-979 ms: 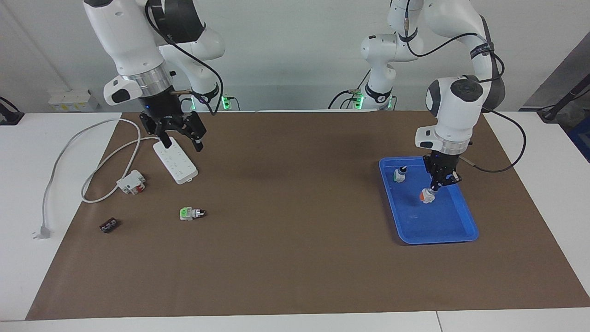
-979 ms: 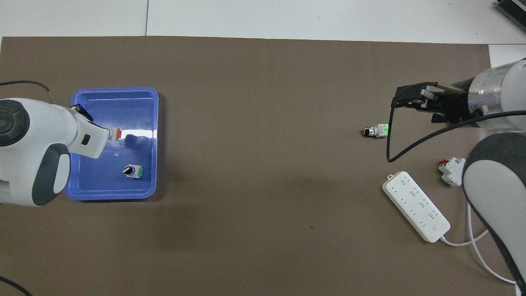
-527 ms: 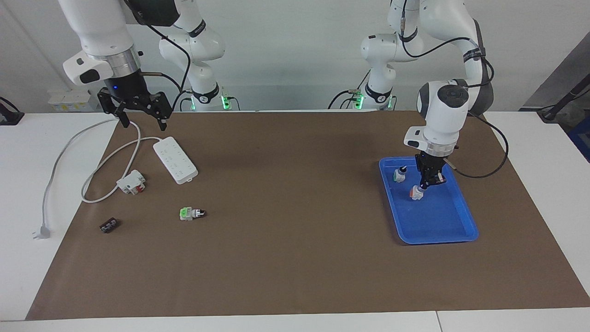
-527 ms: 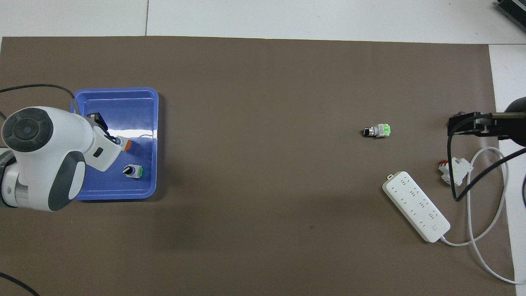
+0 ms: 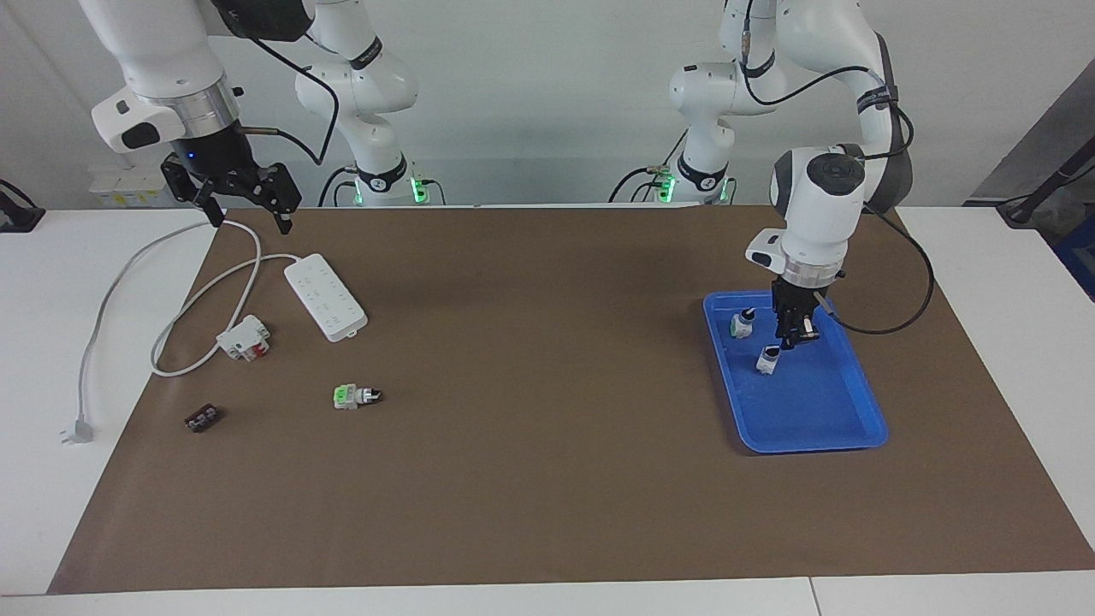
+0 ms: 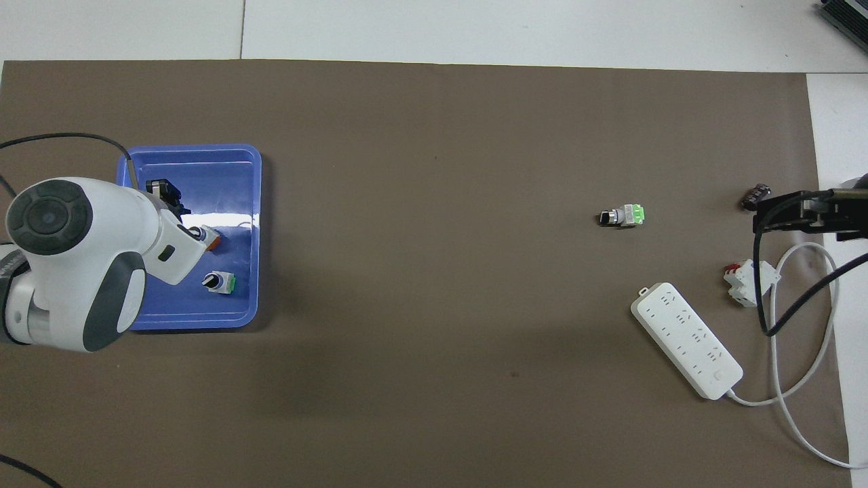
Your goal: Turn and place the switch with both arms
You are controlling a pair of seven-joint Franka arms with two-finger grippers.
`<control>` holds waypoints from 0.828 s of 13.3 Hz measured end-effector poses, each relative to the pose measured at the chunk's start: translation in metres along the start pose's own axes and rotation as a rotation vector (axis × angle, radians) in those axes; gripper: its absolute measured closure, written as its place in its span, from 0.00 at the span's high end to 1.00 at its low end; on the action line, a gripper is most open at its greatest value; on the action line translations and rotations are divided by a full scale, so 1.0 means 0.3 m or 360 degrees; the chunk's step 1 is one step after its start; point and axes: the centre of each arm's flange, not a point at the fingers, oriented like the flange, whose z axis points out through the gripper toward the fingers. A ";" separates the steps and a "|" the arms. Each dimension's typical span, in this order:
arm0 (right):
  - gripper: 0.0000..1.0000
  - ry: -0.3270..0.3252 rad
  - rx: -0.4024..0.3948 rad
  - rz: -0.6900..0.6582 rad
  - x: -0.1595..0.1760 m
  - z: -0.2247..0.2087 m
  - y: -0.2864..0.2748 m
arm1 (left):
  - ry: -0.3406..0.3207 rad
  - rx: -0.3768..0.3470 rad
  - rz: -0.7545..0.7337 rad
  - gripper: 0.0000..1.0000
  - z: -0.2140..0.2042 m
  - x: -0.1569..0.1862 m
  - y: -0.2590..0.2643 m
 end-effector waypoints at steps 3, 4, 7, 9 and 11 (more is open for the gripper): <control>1.00 0.0002 0.0002 -0.0009 -0.003 -0.003 -0.010 | -0.0005 -0.0010 -0.0365 1.00 -0.004 0.007 0.006; 1.00 0.0003 0.0002 -0.0017 -0.004 -0.004 -0.019 | -0.0023 -0.0031 -0.0583 1.00 -0.004 -0.006 0.010; 1.00 0.0004 0.0002 -0.0023 -0.005 -0.005 -0.026 | -0.0064 -0.0057 -0.1198 1.00 -0.009 -0.030 0.018; 1.00 0.0004 0.0002 -0.0023 -0.005 -0.005 -0.026 | -0.0125 -0.0095 -0.1524 1.00 -0.008 -0.043 0.031; 1.00 0.0004 0.0002 -0.0023 -0.005 -0.005 -0.026 | -0.0137 -0.0169 -0.1790 1.00 -0.044 -0.062 0.033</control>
